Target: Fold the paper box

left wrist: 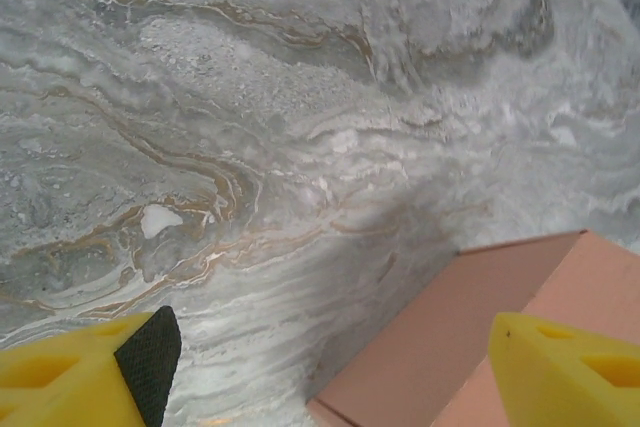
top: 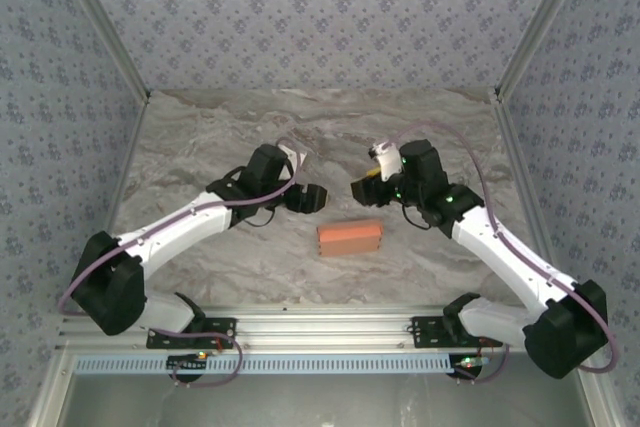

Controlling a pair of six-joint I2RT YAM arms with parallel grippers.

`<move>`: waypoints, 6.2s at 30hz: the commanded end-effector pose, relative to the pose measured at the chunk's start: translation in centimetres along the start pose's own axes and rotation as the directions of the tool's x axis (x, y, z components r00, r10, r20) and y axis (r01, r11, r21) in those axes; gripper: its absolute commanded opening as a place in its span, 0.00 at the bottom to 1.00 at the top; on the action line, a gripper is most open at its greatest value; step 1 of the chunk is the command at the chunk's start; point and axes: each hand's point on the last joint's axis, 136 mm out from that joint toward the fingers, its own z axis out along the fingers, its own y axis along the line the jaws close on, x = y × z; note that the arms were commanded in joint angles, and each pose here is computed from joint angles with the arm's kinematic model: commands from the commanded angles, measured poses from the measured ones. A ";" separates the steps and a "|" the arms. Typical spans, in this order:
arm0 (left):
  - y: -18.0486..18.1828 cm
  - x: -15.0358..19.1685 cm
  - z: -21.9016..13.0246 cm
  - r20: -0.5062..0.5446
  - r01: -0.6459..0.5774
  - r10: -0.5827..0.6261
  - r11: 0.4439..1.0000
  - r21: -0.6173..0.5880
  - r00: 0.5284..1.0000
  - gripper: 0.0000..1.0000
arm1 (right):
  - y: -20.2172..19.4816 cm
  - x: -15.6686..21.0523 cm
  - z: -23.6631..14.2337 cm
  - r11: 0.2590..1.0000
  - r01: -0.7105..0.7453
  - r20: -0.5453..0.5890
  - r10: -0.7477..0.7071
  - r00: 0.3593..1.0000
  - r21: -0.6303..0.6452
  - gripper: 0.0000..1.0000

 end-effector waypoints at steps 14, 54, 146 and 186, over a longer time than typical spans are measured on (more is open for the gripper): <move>0.6 2.1 0.4 -0.122 0.078 -0.075 0.997 0.023 0.990 0.83 | 5.1 6.7 2.6 0.290 0.928 -0.098 -0.957 0.274 -0.234 0.89; -0.5 8.7 3.3 -0.350 0.158 -0.107 0.980 0.122 0.931 0.84 | 3.2 11.0 5.3 0.170 0.985 -0.253 -0.955 0.155 -0.039 0.30; 0.8 5.8 3.1 -0.093 0.053 -0.049 0.998 0.038 0.994 0.83 | -6.7 6.9 7.3 0.994 -0.030 0.427 -0.018 0.904 0.105 0.19; 6.7 1.3 -5.2 0.210 0.267 -0.234 0.952 -0.147 0.949 0.99 | 2.6 -0.8 5.0 0.982 0.185 0.604 -0.135 0.785 -0.022 0.27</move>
